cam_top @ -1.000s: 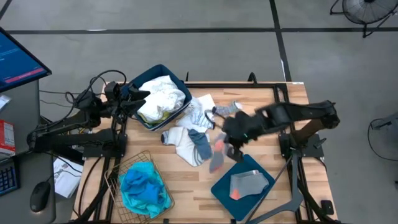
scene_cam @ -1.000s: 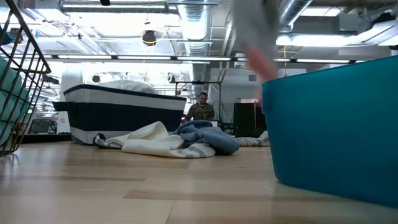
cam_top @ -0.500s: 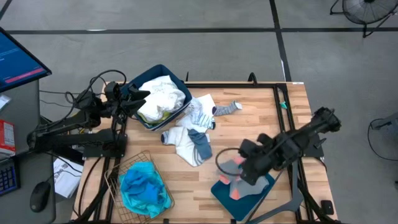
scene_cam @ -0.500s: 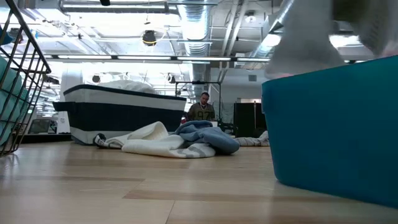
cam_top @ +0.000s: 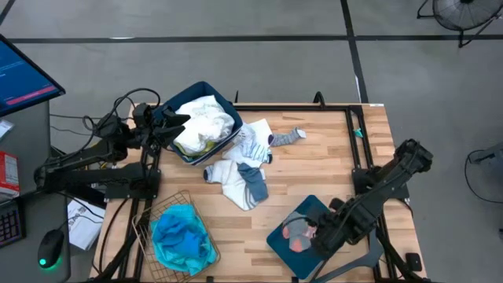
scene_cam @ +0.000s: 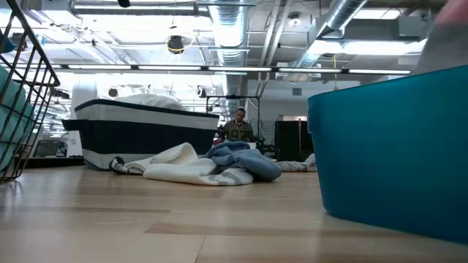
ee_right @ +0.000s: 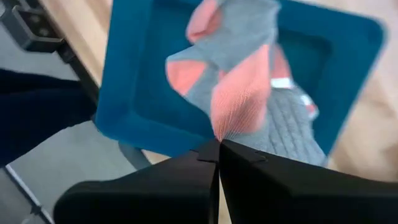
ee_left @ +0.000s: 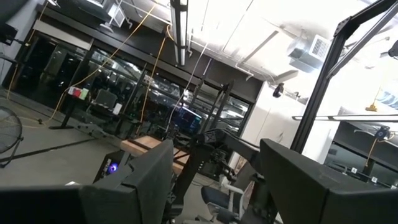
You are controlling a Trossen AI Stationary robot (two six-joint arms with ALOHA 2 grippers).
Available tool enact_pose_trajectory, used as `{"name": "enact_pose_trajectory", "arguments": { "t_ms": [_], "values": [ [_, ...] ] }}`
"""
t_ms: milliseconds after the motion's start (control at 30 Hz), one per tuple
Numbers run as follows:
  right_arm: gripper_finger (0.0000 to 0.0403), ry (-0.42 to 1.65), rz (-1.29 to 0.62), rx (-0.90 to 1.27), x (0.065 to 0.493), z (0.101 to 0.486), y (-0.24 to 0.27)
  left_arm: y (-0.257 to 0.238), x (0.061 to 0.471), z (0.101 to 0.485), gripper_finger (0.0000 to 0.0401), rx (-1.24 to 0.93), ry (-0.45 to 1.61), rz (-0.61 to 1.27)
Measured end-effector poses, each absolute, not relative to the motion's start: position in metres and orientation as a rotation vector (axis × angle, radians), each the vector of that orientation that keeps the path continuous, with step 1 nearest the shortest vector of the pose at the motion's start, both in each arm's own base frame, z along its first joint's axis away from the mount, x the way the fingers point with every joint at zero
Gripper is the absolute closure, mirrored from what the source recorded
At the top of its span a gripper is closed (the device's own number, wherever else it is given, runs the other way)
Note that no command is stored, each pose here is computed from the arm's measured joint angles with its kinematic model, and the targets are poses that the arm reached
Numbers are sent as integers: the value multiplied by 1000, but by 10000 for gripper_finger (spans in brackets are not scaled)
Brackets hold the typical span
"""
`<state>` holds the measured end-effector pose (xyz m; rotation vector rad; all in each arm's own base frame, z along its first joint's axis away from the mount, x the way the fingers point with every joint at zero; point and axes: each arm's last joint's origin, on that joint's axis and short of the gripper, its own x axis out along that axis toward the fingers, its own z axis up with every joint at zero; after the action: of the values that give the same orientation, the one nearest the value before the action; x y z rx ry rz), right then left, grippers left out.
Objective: Pick & Place Cloths
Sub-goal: Put the gray sock into the blue bin, then put the blue sock into the blue bin
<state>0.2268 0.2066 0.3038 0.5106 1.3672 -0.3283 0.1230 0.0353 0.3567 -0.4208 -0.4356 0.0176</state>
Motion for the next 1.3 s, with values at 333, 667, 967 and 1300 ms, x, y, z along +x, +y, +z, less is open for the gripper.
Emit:
{"name": "enact_pose_trajectory", "arguments": {
  "t_ms": [333,667,967,1300],
  "values": [
    [394,1337,-249,483,235,269,208,36,124,356,176,-423,-431,19],
    [293,1339,-284,502,239,247,200,36,124,356,176,-436,-431,16],
    [159,1303,-262,540,251,251,193,36,124,356,176,-450,-432,12],
    [156,1308,-74,345,269,286,172,36,124,356,176,-451,-432,12]
  ]
}}
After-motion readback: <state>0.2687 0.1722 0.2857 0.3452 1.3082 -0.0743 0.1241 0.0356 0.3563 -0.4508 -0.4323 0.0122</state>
